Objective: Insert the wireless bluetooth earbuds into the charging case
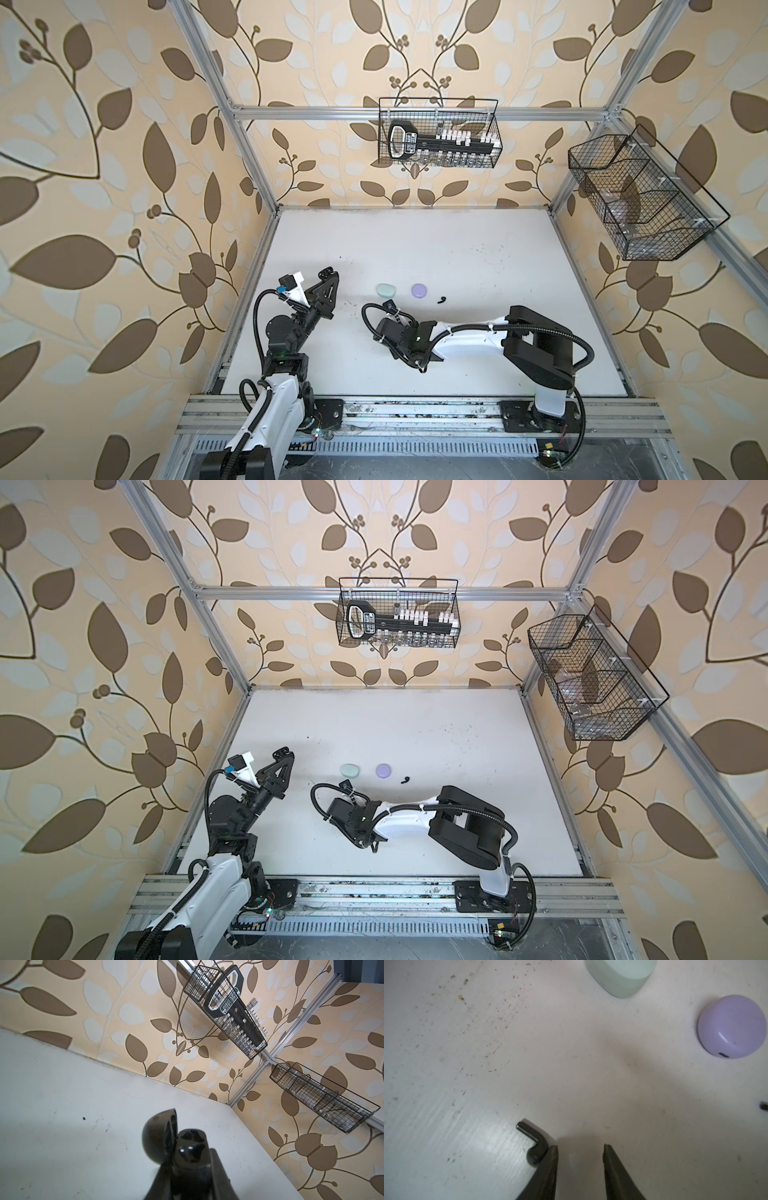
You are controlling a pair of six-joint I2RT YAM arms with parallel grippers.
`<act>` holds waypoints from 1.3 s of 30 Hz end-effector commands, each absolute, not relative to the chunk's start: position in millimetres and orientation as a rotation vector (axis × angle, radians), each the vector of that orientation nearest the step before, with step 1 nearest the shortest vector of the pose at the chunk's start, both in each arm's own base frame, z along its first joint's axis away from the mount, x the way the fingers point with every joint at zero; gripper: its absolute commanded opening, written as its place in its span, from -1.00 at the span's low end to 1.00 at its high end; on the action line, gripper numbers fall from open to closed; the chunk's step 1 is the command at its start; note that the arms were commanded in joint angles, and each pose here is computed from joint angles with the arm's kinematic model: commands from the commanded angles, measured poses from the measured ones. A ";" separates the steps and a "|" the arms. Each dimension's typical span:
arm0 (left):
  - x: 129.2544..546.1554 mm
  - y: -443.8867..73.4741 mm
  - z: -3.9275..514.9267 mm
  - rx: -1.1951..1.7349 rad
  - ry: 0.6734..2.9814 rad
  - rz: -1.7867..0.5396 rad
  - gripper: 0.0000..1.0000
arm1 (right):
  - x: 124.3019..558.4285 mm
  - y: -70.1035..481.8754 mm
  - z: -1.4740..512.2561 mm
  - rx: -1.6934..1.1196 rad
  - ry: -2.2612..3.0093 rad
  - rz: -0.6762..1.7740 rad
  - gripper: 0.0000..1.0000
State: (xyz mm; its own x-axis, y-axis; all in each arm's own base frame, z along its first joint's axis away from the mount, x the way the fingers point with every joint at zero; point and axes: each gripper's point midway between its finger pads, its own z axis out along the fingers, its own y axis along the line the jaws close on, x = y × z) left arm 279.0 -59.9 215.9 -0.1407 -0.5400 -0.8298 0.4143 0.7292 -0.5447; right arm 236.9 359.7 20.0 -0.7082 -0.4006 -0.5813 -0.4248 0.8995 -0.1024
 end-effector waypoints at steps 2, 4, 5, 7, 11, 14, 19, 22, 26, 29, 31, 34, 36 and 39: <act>273.8 -61.7 230.1 -0.056 1.442 -0.821 -1.00 | 242.0 356.3 -14.5 -0.603 2.538 0.019 -0.27; 273.9 -61.2 229.9 -0.059 1.442 -0.819 -1.00 | 247.2 359.5 -17.2 -0.594 2.546 0.030 -0.29; 274.1 -60.9 229.8 -0.060 1.442 -0.816 -1.00 | 249.9 359.0 -15.6 -0.584 2.542 0.018 -0.29; 274.2 -60.9 230.0 -0.059 1.442 -0.815 -1.00 | 252.2 354.5 -9.2 -0.568 2.526 -0.010 -0.27; 274.3 -60.7 229.1 -0.060 1.443 -0.813 -1.00 | 244.4 344.1 11.4 -0.557 2.493 -0.007 -0.14; 274.2 -60.8 229.3 -0.059 1.441 -0.814 -1.00 | 227.1 348.3 22.0 -0.593 2.467 0.048 0.09; 272.9 -62.1 231.1 -0.052 1.437 -0.821 -1.00 | 210.0 354.4 19.4 -0.620 2.467 0.071 0.25; 272.0 -61.8 231.9 -0.053 1.435 -0.820 -1.00 | 206.7 356.0 15.1 -0.628 2.472 0.062 0.26; 271.1 -61.4 232.6 -0.053 1.432 -0.816 -1.00 | 202.2 364.9 14.9 -0.648 2.466 0.081 0.31; 271.4 -61.2 232.4 -0.054 1.433 -0.814 -1.00 | 207.4 366.7 13.4 -0.632 2.461 0.059 0.39; 271.4 -61.2 232.4 -0.053 1.433 -0.813 -1.00 | 210.2 368.6 10.2 -0.629 2.466 0.058 0.40; 271.7 -61.2 231.5 -0.055 1.435 -0.814 -1.00 | 212.9 372.8 6.5 -0.634 2.470 0.057 0.41; 272.0 -61.2 231.7 -0.054 1.435 -0.814 -1.00 | 214.2 372.7 4.1 -0.630 2.472 0.046 0.42; 271.9 -61.5 231.4 -0.052 1.435 -0.815 -1.00 | 214.6 366.3 -0.1 -0.623 2.478 0.017 0.41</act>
